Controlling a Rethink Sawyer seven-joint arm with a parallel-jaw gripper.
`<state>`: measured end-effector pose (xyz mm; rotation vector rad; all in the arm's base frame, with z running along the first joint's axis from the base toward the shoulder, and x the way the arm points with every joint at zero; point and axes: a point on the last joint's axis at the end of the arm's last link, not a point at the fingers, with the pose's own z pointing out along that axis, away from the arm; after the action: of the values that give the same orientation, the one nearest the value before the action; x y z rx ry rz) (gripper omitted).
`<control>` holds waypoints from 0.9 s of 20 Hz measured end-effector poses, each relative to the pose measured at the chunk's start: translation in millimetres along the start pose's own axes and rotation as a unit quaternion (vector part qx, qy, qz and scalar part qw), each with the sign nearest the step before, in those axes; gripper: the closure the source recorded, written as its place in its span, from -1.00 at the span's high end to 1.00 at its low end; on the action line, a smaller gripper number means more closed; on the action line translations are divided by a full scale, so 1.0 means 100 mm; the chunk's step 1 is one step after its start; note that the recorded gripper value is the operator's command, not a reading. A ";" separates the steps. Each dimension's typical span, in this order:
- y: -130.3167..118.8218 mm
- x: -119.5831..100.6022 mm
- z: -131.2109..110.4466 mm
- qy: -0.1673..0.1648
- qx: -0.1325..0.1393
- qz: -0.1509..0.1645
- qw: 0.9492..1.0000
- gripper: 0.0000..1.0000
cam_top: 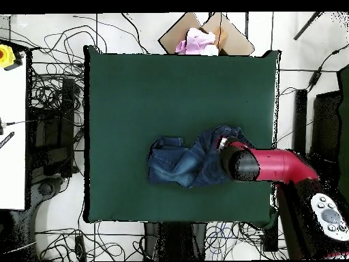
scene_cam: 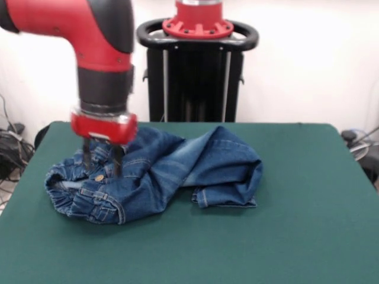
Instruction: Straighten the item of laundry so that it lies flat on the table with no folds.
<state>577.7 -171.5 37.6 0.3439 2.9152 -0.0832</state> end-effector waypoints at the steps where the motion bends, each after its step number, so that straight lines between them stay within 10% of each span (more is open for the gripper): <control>1: 0.21 0.01 0.09 -0.015 -0.016 -0.012 1.000 1.00; 18: 2.12 0.43 -0.05 0.019 -0.055 -0.077 0.995 1.00</control>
<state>586.0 44.7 26.5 0.1039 2.9639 0.0614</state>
